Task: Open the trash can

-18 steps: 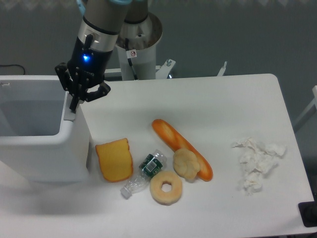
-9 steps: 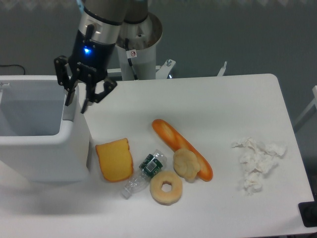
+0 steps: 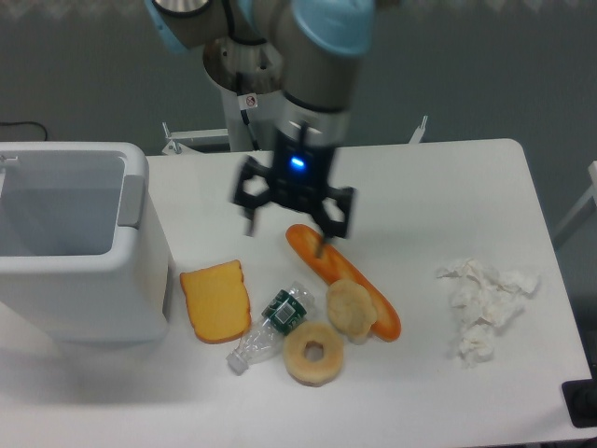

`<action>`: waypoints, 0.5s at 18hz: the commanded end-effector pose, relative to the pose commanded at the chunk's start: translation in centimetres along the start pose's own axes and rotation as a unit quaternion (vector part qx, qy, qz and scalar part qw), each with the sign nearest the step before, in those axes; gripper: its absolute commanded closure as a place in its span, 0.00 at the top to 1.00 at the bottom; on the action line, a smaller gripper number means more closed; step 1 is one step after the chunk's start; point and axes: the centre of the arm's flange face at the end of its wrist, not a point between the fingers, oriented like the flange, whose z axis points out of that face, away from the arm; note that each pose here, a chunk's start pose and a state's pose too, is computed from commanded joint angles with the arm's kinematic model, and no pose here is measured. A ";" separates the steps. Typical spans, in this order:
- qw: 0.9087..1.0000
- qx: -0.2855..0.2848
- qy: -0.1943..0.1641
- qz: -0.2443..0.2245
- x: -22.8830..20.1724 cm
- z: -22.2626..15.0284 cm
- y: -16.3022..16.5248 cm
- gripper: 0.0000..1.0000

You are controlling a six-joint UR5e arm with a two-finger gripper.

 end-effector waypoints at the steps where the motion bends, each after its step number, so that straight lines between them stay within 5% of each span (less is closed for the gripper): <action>1: 1.000 -0.008 -0.008 0.013 -1.4 0.4 1.0 1.00; 9: 0.985 -0.094 -0.009 0.142 -7.1 6.3 3.4 1.00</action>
